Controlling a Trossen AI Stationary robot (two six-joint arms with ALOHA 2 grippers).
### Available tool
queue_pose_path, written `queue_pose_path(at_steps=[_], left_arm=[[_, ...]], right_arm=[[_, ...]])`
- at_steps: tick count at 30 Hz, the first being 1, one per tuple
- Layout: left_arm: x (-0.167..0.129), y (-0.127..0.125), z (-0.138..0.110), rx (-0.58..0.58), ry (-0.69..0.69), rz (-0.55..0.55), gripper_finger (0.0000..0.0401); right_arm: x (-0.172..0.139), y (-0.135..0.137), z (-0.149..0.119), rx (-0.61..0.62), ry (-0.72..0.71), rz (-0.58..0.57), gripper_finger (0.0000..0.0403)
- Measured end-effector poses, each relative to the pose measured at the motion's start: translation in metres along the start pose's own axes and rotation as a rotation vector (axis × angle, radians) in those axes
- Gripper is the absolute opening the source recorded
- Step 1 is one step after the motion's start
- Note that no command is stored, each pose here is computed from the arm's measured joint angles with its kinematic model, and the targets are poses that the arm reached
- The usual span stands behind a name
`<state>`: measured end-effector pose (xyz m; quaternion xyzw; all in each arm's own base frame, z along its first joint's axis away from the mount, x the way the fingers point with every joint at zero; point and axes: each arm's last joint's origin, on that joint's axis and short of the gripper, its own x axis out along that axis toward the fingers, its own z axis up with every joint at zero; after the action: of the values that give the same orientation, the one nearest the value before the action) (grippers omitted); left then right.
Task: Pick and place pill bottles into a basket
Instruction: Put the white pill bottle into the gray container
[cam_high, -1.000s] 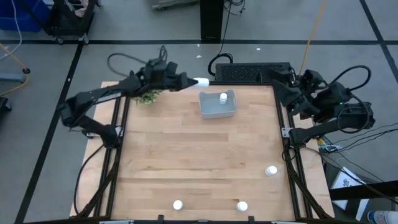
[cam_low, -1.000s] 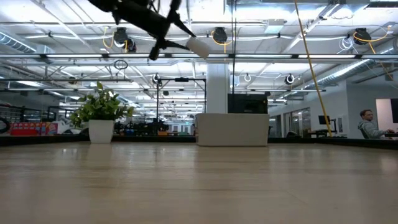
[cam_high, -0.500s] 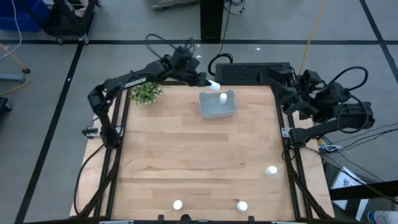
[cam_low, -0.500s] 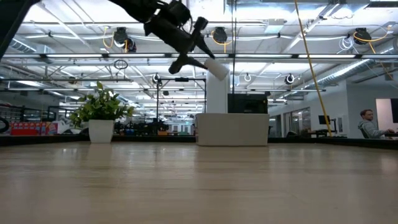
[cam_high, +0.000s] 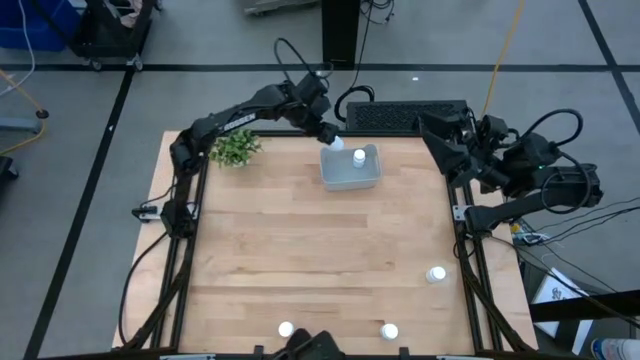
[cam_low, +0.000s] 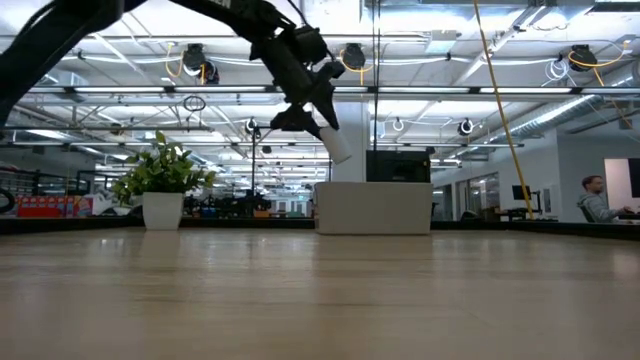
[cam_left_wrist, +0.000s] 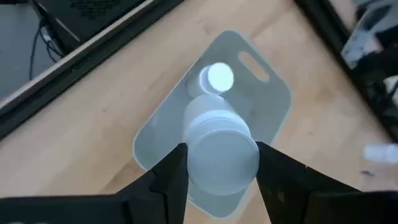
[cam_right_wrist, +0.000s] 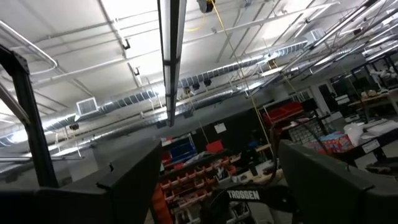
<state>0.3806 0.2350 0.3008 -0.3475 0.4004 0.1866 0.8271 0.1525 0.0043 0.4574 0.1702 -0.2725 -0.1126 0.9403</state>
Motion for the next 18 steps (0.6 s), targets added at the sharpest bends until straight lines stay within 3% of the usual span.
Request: queue_pose_path(at_steps=[8,12,18], left_arm=[[0.025,-0.004,-0.009,0.107,0.172,0.135,0.0165],[0.034,-0.011,-0.010,0.155,0.174,0.125,0.0166],[0.040,-0.036,-0.019,0.328,0.168,0.122,0.0170]], right_arm=[[0.000,-0.001,0.001,-0.028,-0.017,-0.052,0.0313],[0.000,-0.001,0.001,-0.029,-0.016,-0.052,0.0313],[0.000,-0.002,0.000,-0.026,-0.013,-0.075,0.0313]])
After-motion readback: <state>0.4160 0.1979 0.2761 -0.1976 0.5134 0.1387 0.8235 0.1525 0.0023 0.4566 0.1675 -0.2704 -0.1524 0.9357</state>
